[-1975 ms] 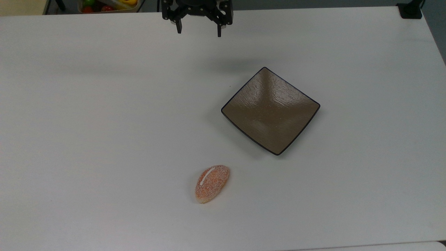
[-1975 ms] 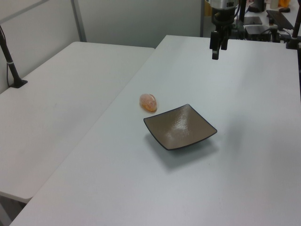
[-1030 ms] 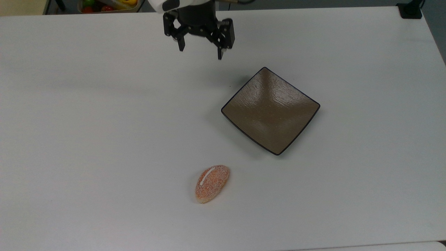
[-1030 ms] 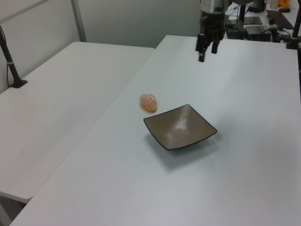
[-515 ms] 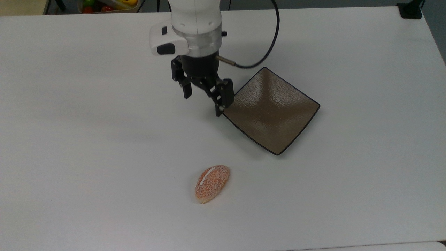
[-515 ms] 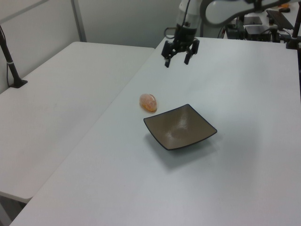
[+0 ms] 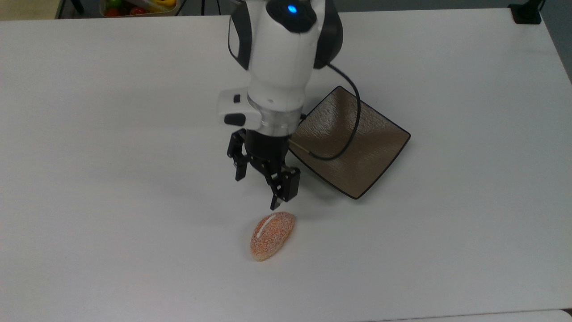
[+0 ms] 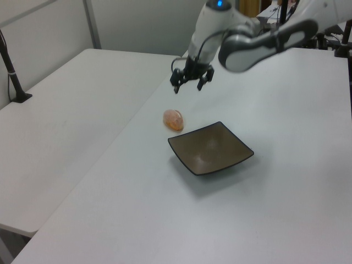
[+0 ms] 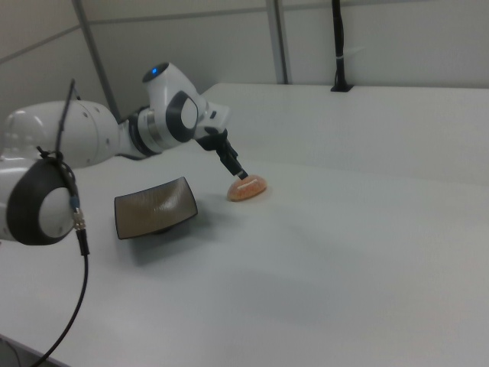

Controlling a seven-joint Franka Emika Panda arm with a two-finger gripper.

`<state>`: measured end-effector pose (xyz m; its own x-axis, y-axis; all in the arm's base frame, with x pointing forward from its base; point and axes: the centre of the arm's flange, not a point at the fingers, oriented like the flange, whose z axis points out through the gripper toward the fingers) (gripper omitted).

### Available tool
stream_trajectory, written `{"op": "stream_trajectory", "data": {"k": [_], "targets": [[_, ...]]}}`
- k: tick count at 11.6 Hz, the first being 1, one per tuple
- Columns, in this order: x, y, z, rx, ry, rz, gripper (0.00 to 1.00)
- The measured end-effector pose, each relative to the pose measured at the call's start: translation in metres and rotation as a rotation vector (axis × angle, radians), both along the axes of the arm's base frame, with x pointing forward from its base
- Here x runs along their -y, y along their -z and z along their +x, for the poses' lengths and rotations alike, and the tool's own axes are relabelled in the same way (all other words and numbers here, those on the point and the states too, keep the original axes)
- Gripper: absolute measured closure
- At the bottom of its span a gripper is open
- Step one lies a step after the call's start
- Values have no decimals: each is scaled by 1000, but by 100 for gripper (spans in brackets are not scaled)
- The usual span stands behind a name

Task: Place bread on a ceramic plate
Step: 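Move the open gripper down over the orange bread roll, then close the gripper around the bread roll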

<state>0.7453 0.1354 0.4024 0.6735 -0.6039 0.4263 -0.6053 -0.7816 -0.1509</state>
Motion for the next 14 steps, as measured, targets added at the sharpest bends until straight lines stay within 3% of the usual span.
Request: {"op": "stream_trajectory", "data": {"k": [2, 4, 10, 12, 13, 14], "targets": [[-12, 40, 12, 23, 21, -41, 0], [-20, 64, 21, 25, 25, -48, 0], [-33, 89, 26, 46, 10, -45, 0], [-33, 90, 26, 51, 14, -54, 6], [-34, 90, 26, 53, 20, -52, 15], [-37, 90, 25, 56, 19, -54, 30]]}}
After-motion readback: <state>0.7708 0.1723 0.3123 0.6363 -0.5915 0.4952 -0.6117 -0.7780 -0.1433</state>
